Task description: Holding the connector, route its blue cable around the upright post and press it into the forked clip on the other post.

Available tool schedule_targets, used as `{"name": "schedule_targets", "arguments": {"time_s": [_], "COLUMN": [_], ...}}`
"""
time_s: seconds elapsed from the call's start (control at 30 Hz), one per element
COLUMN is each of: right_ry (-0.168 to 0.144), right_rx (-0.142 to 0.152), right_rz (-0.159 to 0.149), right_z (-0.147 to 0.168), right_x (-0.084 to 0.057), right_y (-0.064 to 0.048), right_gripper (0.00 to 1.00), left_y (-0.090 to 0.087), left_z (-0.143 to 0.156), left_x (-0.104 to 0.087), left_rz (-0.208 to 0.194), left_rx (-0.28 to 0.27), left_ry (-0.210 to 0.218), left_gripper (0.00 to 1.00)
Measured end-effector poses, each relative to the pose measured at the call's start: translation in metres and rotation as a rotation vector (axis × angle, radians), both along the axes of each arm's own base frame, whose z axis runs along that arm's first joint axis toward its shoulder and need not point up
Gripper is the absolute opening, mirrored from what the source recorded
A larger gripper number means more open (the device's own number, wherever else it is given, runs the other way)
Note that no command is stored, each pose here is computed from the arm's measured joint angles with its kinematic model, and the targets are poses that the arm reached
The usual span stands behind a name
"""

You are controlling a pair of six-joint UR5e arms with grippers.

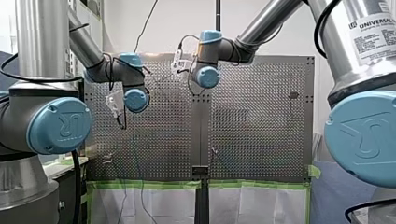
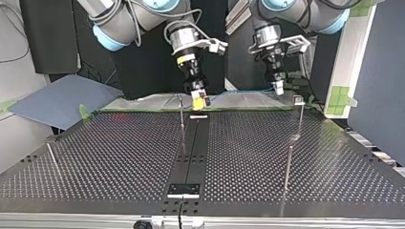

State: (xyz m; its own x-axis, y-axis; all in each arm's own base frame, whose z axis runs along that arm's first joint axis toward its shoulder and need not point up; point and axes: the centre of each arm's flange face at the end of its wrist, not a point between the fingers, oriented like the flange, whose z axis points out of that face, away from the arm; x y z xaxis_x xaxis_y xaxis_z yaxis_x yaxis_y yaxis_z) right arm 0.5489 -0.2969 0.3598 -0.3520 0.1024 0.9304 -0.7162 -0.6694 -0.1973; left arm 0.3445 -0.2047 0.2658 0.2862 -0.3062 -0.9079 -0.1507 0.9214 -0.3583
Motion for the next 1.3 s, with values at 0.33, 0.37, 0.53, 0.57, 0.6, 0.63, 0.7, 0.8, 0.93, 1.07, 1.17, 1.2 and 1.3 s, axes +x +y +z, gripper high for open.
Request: {"name": "schedule_targets", "arguments": {"time_s": [0.33, 0.37, 0.53, 0.57, 0.6, 0.63, 0.7, 0.8, 0.93, 1.07, 1.17, 1.2, 1.3], "right_ry": [-0.033, -0.034, -0.042, -0.044, -0.046, -0.048, -0.052, -0.055, -0.058, -0.070, -0.075, -0.074, -0.066], "right_rx": [-0.036, -0.037, -0.045, -0.048, -0.051, -0.053, -0.059, -0.064, -0.067, -0.074, -0.080, -0.081, -0.077], "right_rz": [0.025, 0.024, 0.017, 0.017, 0.017, 0.018, 0.021, 0.024, 0.025, 0.034, 0.055, 0.061, 0.073], "right_z": [0.043, 0.045, 0.053, 0.055, 0.057, 0.058, 0.063, 0.069, 0.074, 0.081, 0.085, 0.086, 0.084], "right_x": [-0.001, -0.001, -0.002, -0.003, -0.003, -0.003, -0.003, -0.003, -0.003, -0.003, 0.001, 0.003, 0.009], "right_y": [-0.007, -0.009, -0.016, -0.018, -0.019, -0.020, -0.023, -0.028, -0.031, -0.038, -0.044, -0.046, -0.052], "right_gripper": [0.00, 0.00, 0.00, 0.00, 0.00, 0.00, 0.00, 0.00, 0.00, 0.00, 0.00, 0.00, 0.00], "left_y": [0.007, 0.008, 0.012, 0.013, 0.014, 0.015, 0.017, 0.023, 0.034, 0.045, 0.054, 0.057, 0.067], "left_z": [0.053, 0.057, 0.079, 0.083, 0.087, 0.094, 0.104, 0.124, 0.148, 0.155, 0.154, 0.153, 0.152], "left_x": [0.016, 0.018, 0.029, 0.030, 0.032, 0.034, 0.036, 0.039, 0.046, 0.053, 0.059, 0.062, 0.077], "left_rz": [0.059, 0.062, 0.075, 0.077, 0.080, 0.084, 0.090, 0.101, 0.108, 0.105, 0.104, 0.104, 0.104], "left_rx": [-0.086, -0.089, -0.116, -0.120, -0.123, -0.127, -0.131, -0.137, -0.142, -0.150, -0.145, -0.144, -0.140], "left_ry": [-0.059, -0.061, -0.078, -0.081, -0.084, -0.089, -0.098, -0.120, -0.144, -0.141, -0.122, -0.116, -0.105], "left_gripper": [0.00, 0.00, 0.00, 0.00, 0.00, 0.00, 0.00, 0.00, 0.00, 0.00, 0.00, 0.00, 0.00]}}
